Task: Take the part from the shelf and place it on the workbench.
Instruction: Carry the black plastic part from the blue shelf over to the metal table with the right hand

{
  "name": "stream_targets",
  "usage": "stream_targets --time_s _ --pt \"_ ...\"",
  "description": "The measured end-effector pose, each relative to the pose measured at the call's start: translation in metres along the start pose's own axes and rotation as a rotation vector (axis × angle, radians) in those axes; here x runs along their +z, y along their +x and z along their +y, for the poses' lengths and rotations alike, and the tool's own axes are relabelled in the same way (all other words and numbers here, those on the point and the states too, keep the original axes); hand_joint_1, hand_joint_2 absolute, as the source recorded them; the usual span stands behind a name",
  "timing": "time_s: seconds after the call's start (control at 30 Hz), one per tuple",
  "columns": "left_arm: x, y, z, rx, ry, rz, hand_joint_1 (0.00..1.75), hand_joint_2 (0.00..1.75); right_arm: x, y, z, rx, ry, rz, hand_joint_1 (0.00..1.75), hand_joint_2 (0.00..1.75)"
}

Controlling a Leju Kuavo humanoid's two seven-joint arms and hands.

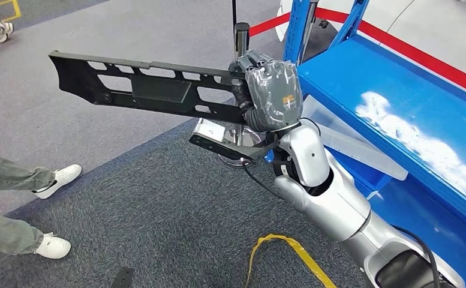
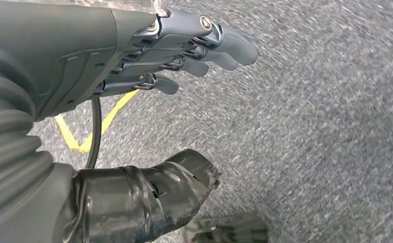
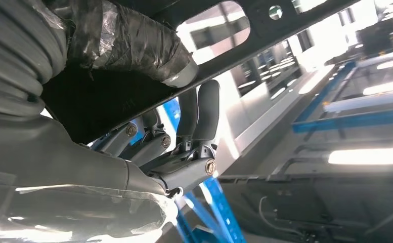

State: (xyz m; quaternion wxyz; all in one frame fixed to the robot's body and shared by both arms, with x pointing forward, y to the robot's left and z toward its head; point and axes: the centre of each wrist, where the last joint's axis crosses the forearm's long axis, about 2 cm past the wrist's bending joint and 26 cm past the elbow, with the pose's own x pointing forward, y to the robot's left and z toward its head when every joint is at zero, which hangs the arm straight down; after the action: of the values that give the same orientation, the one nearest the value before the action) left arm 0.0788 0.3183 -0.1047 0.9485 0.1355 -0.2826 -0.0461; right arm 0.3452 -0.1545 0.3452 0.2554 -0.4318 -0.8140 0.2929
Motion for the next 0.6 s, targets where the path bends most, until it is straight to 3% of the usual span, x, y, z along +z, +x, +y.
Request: stream_targets --time_s 0.6 --pt "-0.0003 0.0006 0.0003 -0.001 -0.001 -0.004 0.00 1.75 0.0006 0.0003 -0.0005 0.002 0.011 -0.003 1.75 1.75"
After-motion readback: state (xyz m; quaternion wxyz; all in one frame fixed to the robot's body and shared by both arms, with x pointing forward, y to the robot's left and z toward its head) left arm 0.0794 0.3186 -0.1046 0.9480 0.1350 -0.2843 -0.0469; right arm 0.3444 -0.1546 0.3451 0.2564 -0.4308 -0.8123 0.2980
